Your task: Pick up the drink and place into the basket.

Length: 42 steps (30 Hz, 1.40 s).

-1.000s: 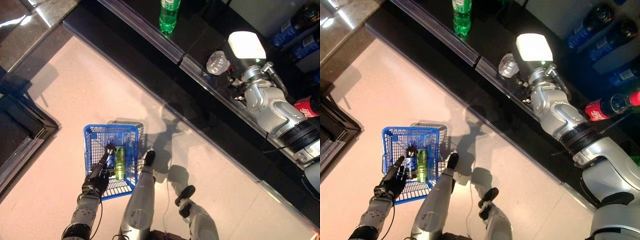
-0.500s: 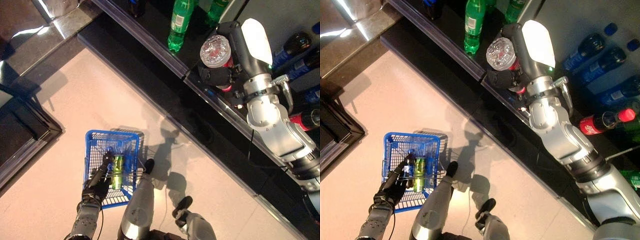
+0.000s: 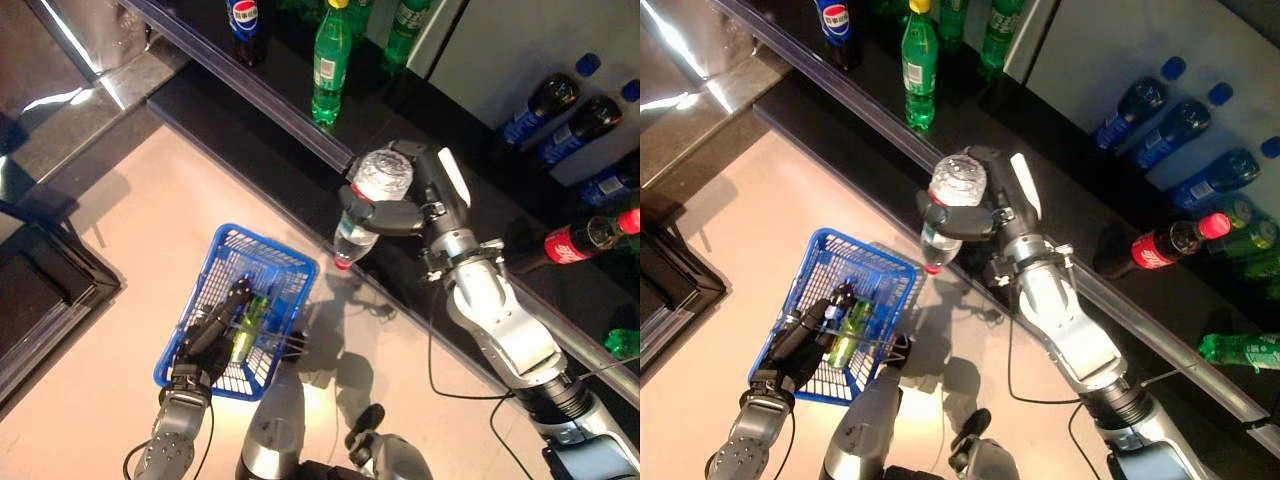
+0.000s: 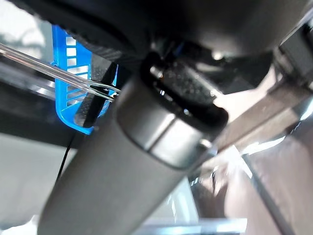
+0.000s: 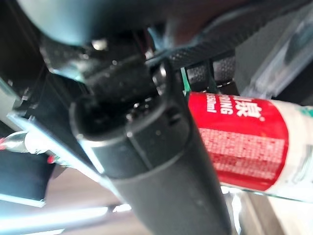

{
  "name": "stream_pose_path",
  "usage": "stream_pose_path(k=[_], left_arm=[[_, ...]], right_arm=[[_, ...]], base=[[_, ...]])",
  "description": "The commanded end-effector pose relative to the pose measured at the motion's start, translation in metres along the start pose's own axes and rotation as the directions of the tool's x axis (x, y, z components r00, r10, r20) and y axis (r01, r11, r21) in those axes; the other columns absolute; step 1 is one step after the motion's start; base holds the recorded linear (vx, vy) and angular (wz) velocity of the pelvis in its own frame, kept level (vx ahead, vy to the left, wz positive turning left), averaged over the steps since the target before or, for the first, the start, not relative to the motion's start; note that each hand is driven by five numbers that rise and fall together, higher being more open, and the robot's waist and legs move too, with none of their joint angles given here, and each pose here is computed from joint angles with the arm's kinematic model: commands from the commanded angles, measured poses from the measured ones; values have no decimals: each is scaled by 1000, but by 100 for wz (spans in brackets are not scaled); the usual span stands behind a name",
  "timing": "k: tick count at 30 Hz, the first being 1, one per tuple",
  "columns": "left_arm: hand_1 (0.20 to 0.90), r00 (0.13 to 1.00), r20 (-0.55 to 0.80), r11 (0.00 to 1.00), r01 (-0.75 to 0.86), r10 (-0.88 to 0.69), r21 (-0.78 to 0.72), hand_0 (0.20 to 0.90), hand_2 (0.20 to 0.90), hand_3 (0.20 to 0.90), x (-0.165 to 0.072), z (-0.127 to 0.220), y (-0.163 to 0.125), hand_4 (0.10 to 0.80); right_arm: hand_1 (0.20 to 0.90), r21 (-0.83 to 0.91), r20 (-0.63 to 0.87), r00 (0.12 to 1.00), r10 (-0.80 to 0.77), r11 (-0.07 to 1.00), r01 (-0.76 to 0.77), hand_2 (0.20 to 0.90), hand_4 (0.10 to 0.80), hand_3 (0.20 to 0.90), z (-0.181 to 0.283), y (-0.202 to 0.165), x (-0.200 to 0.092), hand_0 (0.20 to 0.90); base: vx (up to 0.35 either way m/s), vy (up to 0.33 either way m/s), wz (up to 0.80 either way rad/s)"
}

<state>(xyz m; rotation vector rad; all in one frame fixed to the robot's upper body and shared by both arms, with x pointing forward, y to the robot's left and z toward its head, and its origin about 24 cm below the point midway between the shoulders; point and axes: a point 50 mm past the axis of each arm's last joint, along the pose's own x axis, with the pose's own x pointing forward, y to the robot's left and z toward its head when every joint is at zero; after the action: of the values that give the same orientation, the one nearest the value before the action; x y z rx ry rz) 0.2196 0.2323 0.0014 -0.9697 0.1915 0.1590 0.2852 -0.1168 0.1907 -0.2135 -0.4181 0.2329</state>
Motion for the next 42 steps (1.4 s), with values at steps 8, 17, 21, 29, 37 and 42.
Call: stream_pose_path(k=[8, 17, 21, 29, 37, 42], left_arm=[[300, 790, -72, 790, 596, -609, -142, 300, 300, 200, -23, -4, -119, 100], [300, 612, -127, 625, 757, -781, -192, 300, 300, 200, -39, -8, -152, 100], [300, 437, -108, 450, 862, -893, -234, 300, 300, 200, -53, -5, -172, 100], [300, 40, 52, 24, 960, -998, -278, 300, 300, 200, -82, 8, -217, 100], [300, -196, 83, -210, 955, -977, -211, 300, 300, 200, -101, 13, -241, 100], [300, -359, 95, -365, 929, -929, -64, 300, 300, 200, -114, 26, -253, 100]], right_arm=[[300, 326, 390, 919, -54, 942, -83, 300, 100, 200, 69, 28, -5, 300], [300, 280, 373, 925, -79, 960, -31, 300, 100, 200, 63, 40, -1, 300], [300, 301, 336, 938, -91, 953, -16, 300, 100, 200, 56, 47, 2, 300], [300, 394, 259, 964, -64, 918, -45, 300, 100, 200, 42, 83, 6, 300], [300, 357, 147, 988, -52, 934, -4, 300, 100, 200, 14, 114, 9, 300], [300, 317, 37, 999, -28, 948, 15, 300, 100, 200, -18, 128, 4, 300]], base=[[1, -14, 20], [10, -11, 20], [51, -2, 15], [66, 25, 12], [89, 24, 8], [48, 54, -1]])
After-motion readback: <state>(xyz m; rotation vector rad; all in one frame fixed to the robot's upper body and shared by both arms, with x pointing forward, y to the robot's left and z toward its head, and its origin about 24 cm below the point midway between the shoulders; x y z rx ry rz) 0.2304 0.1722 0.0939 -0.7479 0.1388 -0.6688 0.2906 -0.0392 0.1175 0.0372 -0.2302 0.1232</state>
